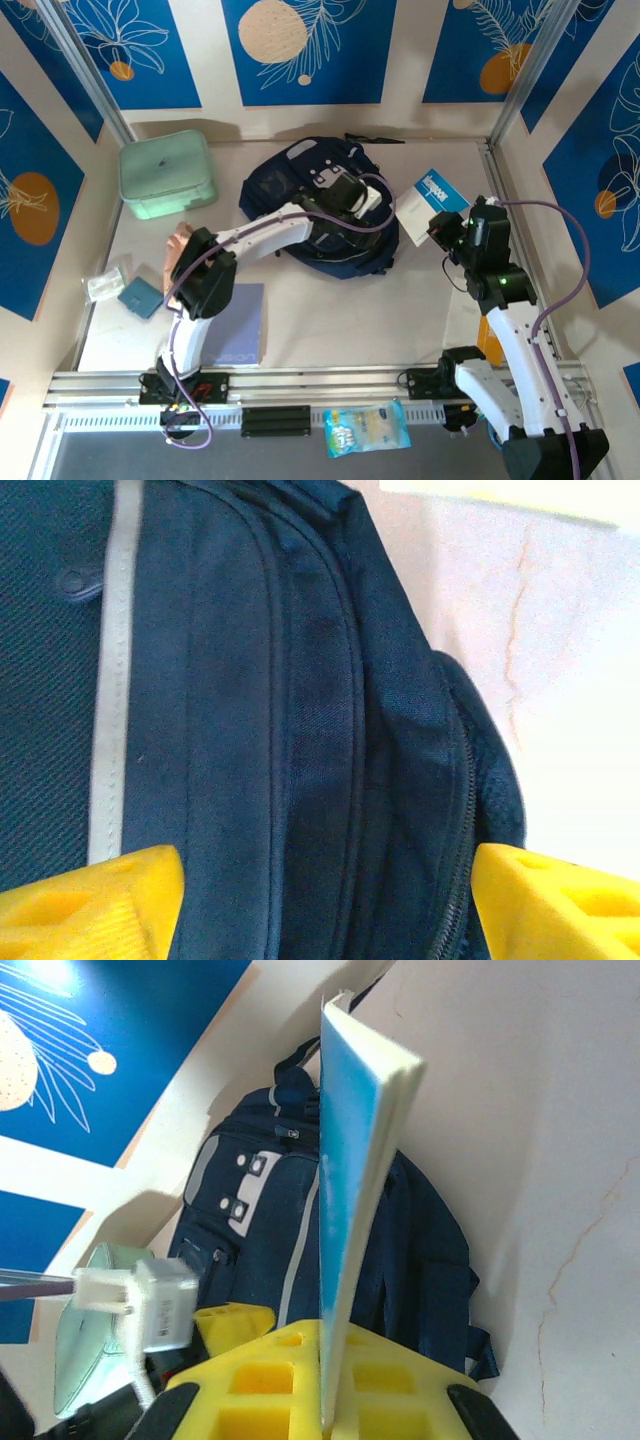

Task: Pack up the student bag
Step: Open the student bag at the top-center of the table.

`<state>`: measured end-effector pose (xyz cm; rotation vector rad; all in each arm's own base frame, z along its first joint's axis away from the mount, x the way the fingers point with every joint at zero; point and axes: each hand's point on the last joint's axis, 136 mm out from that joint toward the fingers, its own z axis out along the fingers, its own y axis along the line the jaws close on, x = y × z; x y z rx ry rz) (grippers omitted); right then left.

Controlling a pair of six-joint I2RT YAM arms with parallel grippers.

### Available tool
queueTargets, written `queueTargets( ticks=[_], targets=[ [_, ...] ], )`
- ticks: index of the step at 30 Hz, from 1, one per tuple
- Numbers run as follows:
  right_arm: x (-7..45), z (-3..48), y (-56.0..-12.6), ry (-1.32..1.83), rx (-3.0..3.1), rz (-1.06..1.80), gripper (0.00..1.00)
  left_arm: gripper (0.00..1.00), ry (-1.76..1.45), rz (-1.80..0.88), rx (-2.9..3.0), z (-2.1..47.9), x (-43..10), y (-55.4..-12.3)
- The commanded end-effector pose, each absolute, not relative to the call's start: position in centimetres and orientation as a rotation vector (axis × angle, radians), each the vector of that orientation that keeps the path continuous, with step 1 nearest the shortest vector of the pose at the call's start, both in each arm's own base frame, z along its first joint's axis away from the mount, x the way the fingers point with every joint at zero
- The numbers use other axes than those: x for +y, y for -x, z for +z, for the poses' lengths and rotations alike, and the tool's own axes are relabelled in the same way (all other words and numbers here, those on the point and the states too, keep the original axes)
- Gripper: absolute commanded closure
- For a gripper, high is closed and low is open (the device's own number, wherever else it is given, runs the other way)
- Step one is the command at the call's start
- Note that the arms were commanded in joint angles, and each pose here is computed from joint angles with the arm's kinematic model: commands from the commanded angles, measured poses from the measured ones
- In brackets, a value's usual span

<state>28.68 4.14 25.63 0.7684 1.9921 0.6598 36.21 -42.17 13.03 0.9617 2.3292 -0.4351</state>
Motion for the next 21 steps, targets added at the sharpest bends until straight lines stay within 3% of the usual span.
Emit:
queueTargets(
  ticks=[1, 14, 19, 21],
  targets=[
    [3.9, 25.5, -28.1, -0.778, 1.99, 0.67, 1.0, 0.34, -1.042, -0.188, 2.362, 11.0, -41.1, -37.2],
    [3.0, 25.1, -27.7, -0.831, 1.982, 0.665, 1.0, 0.64, -0.942, 0.077, 2.363, 8.4, -40.8, -41.2],
    [2.4, 25.3, -27.4, -0.846, 1.968, 0.645, 1.0, 0.94, -0.93, 0.063, 2.35, 9.7, -40.6, -41.1],
    [2.1, 25.4, -27.2, -0.85, 1.962, 0.63, 1.0, 0.99, -0.92, 0.026, 2.326, 11.3, -40.7, -41.0]
  ],
)
